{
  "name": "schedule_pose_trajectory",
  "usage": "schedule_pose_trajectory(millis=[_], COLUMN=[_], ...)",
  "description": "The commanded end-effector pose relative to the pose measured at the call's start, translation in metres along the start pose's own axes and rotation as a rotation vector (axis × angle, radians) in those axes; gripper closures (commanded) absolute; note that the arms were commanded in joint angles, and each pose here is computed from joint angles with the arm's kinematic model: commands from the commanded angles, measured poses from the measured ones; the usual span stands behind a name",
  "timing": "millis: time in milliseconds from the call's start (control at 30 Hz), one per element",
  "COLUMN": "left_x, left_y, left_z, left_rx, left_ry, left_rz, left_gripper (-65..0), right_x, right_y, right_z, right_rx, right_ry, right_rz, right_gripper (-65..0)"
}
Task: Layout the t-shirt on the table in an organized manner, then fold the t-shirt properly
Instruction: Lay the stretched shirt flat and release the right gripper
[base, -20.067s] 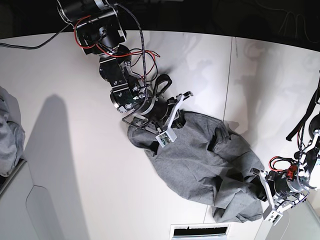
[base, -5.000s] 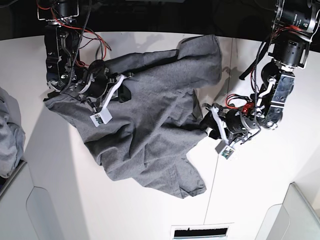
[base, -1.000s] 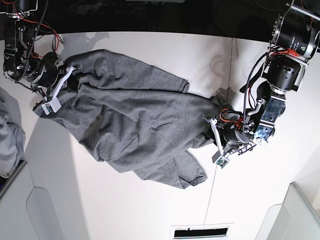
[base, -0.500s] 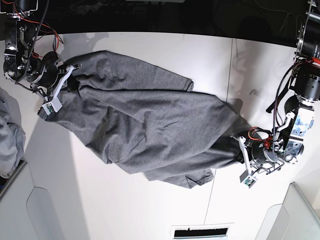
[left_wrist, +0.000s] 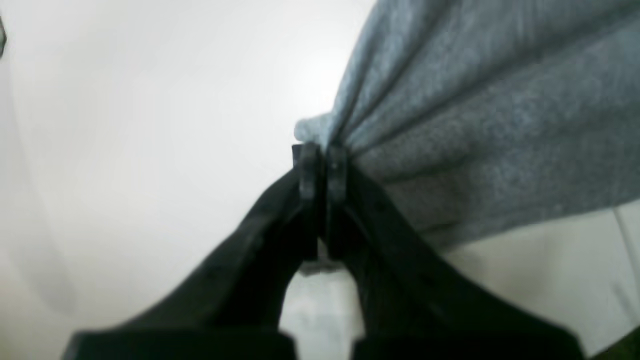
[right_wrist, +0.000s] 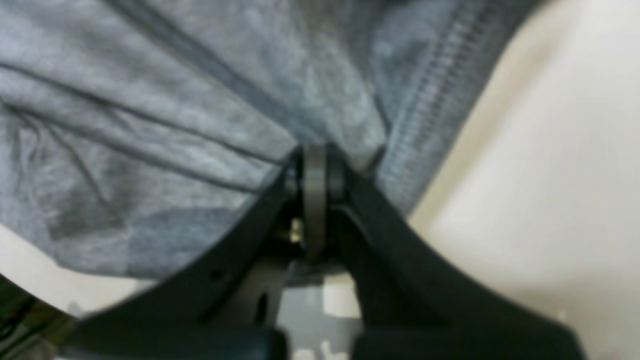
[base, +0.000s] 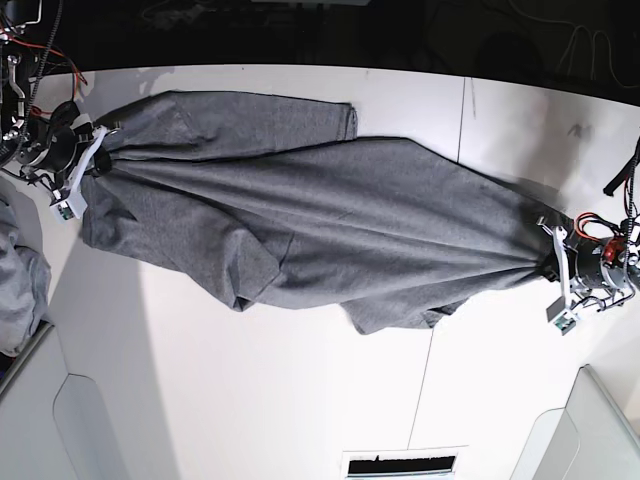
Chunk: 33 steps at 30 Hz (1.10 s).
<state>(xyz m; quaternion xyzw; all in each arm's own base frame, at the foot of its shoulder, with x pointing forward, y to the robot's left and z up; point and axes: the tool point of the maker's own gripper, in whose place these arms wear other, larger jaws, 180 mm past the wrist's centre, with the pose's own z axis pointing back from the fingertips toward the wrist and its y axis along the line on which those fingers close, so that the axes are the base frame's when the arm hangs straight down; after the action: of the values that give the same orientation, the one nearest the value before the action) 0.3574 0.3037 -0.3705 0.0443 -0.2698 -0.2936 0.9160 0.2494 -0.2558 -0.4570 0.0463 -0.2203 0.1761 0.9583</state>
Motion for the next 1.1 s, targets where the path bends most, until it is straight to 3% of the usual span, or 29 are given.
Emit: schedule_pose_trajectory(millis=[0, 133, 233, 300, 433, 500, 633, 833, 933, 1067], left_x=[0.01, 0.02, 0.025, 0.028, 0.045, 0.056, 0.065, 0.068, 0.069, 0.071], left_y=[0.038, 0.09, 0.116, 0.112, 0.068, 0.051, 0.044, 0.042, 0.04, 0.036], left_z=[0.018, 0.049, 0.073, 0.082, 0.091, 0.094, 0.096, 0.097, 0.096, 0.093], left_rx=[0.112, 0.257, 0.295, 0.22, -0.081, -0.181, -0.227, -0.242, -0.246, -0.257], left_ry=[-0.02, -0.072, -0.117, -0.14, -0.225, -0.276, -0.319, -0.333, -0.336, -0.34], left_rz=[0.004, 0.09, 0.174, 0.217, 0.249, 0.263, 0.288, 0.296, 0.298, 0.301], left_gripper=[0.0, 0.0, 0.0, 0.0, 0.0, 0.0, 0.0, 0.0, 0.0, 0.0], right_x=[0.006, 0.005, 0.006, 0.007, 0.007, 0.011, 0.035, 0.059, 0.069, 0.091], right_y=[-0.018, -0.03, -0.03, -0.029, -0.031, -0.025, 0.012, 0.064, 0.084, 0.108], right_z=[0.009, 0.015, 0.016, 0.016, 0.015, 0.015, 0.015, 0.01, 0.008, 0.012], right_rx=[-0.045, -0.068, -0.065, -0.057, -0.07, -0.041, 0.15, 0.276, 0.321, 0.358], right_ry=[-0.007, 0.001, -0.003, -0.008, -0.012, -0.033, -0.15, -0.217, -0.252, -0.324], right_rz=[0.014, 0.025, 0.021, 0.014, -0.004, -0.028, -0.098, -0.139, -0.162, -0.166], right_gripper=[0.0, 0.0, 0.0, 0.0, 0.0, 0.0, 0.0, 0.0, -17.2, -19.4])
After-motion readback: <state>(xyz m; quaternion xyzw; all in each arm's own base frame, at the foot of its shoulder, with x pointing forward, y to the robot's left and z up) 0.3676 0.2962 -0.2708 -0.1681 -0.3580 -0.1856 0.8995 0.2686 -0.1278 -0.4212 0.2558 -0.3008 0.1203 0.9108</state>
